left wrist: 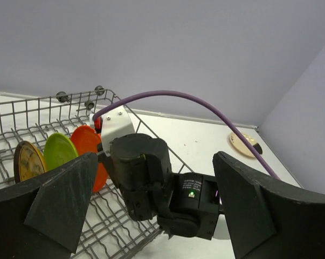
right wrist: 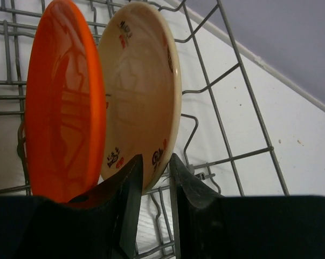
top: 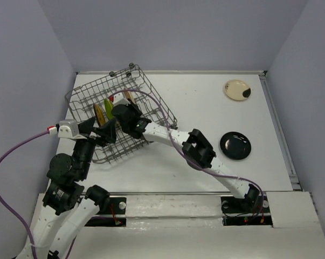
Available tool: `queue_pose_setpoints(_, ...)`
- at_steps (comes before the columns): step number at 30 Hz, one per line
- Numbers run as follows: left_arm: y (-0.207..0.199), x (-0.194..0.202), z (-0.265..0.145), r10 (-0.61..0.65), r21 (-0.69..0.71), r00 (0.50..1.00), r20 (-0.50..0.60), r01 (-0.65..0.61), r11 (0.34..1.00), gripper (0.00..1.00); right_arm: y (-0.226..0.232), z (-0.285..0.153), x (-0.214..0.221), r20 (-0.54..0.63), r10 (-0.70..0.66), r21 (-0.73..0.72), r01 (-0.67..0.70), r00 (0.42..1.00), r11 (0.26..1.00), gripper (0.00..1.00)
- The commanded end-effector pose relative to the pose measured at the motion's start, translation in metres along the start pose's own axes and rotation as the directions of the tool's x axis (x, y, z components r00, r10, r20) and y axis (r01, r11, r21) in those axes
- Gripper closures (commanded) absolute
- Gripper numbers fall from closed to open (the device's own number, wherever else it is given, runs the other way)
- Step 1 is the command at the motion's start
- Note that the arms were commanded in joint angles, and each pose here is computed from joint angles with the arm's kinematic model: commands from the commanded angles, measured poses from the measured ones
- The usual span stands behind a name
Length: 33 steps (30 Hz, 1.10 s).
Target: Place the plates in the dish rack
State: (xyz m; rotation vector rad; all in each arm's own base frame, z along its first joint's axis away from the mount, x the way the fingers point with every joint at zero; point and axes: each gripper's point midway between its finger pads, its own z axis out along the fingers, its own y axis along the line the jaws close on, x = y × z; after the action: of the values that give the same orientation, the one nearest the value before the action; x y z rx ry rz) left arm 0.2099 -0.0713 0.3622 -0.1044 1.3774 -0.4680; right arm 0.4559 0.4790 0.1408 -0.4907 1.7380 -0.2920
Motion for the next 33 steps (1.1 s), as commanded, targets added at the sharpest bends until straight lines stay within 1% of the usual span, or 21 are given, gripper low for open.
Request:
queue_pose_setpoints(1,-0.002,-0.012,0.003,-0.002,0.007,0.999,0.051,0.001,1.000,0.01,-0.024,-0.022,-0.059,0.093,0.174,-0.011,-0.174,0.980,0.985,0.68)
queue_pose_setpoints(5,-0.002,-0.012,0.003,-0.003,0.007,0.999,0.051,0.003,1.000,0.01,-0.028,-0.025,-0.061,0.092,0.188,-0.008,-0.188,0.978,0.982,0.66)
queue_pose_setpoints(8,-0.002,-0.012,0.003,-0.003,0.008,0.999,0.050,0.003,1.000,0.01,-0.035,-0.037,-0.069,0.097,0.217,-0.016,-0.217,0.971,0.976,0.60)
queue_pose_setpoints(10,-0.003,-0.013,0.002,-0.006,0.010,0.998,0.055,0.006,1.000,0.01,-0.039,-0.042,-0.068,0.090,0.229,-0.034,-0.227,0.969,0.973,0.51)
queue_pose_setpoints(12,-0.003,-0.012,0.002,-0.005,0.010,0.999,0.051,0.005,1.000,0.01,-0.053,-0.057,-0.091,0.109,0.289,-0.085,-0.280,0.951,0.956,0.45)
queue_pose_setpoints(13,-0.003,-0.013,0.002,-0.004,0.011,0.999,0.054,0.004,1.000,0.01,-0.052,-0.060,-0.084,0.091,0.290,-0.104,-0.280,0.953,0.954,0.43)
queue_pose_setpoints(15,-0.003,-0.013,0.002,-0.006,0.011,0.999,0.054,0.005,1.000,0.01,-0.074,-0.075,-0.103,0.098,0.355,-0.155,-0.338,0.930,0.928,0.40)
queue_pose_setpoints(16,-0.002,-0.014,0.001,-0.005,0.011,0.998,0.057,0.005,1.000,0.01,-0.077,-0.082,-0.104,0.088,0.377,-0.181,-0.358,0.922,0.916,0.40)
queue_pose_setpoints(18,-0.002,-0.014,0.001,-0.006,0.011,0.998,0.059,0.005,1.000,0.01,-0.110,-0.086,-0.091,0.042,0.448,-0.201,-0.432,0.893,0.879,0.40)
queue_pose_setpoints(19,-0.002,-0.014,0.000,-0.008,0.011,0.998,0.060,0.007,1.000,0.01,-0.136,-0.077,-0.081,0.018,0.512,-0.177,-0.502,0.859,0.847,0.40)
queue_pose_setpoints(21,-0.002,-0.014,0.000,-0.008,0.013,0.998,0.060,0.007,1.000,0.01,-0.174,-0.078,-0.043,-0.047,0.553,-0.164,-0.552,0.832,0.817,0.40)
queue_pose_setpoints(22,-0.003,-0.015,-0.001,-0.010,0.019,0.998,0.063,0.009,1.000,0.01,-0.192,-0.074,-0.026,-0.076,0.610,-0.136,-0.614,0.789,0.777,0.42)
queue_pose_setpoints(23,-0.004,-0.015,-0.001,-0.010,0.020,0.998,0.064,0.009,1.000,0.01,-0.239,-0.055,0.001,-0.082,0.659,-0.049,-0.664,0.748,0.747,0.43)
queue_pose_setpoints(24,-0.004,-0.015,-0.001,-0.012,0.022,0.998,0.064,0.011,1.000,0.01,-0.256,-0.064,0.027,-0.129,0.709,-0.052,-0.719,0.693,0.693,0.48)
queue_pose_setpoints(25,-0.004,-0.016,-0.001,-0.010,0.021,0.998,0.065,0.009,1.000,0.01,-0.277,-0.062,0.045,-0.130,0.723,-0.028,-0.732,0.678,0.681,0.50)
queue_pose_setpoints(27,-0.005,-0.015,-0.001,-0.012,0.025,0.998,0.064,0.011,1.000,0.01,-0.320,-0.058,0.074,-0.106,0.798,0.038,-0.800,0.593,0.599,0.57)
queue_pose_setpoints(28,-0.004,-0.015,-0.001,-0.011,0.022,0.998,0.063,0.010,1.000,0.01,-0.350,-0.054,0.111,-0.113,0.823,0.107,-0.817,0.556,0.567,0.62)
queue_pose_setpoints(29,-0.005,-0.015,-0.001,-0.012,0.025,0.998,0.062,0.010,1.000,0.01,-0.373,-0.055,0.112,-0.056,0.855,0.121,-0.847,0.515,0.518,0.63)
queue_pose_setpoints(30,-0.005,-0.015,-0.001,-0.012,0.025,0.998,0.062,0.010,1.000,0.01,-0.409,-0.052,0.135,-0.020,0.881,0.186,-0.864,0.474,0.469,0.64)
queue_pose_setpoints(31,-0.005,-0.015,-0.001,-0.012,0.025,0.998,0.062,0.010,1.000,0.01,-0.417,-0.048,0.151,-0.013,0.904,0.212,-0.882,0.427,0.420,0.64)
queue_pose_setpoints(33,-0.004,-0.013,0.000,-0.008,0.022,0.998,0.057,0.007,1.000,0.01,-0.438,-0.043,0.172,0.012,0.928,0.259,-0.898,0.372,0.357,0.61)
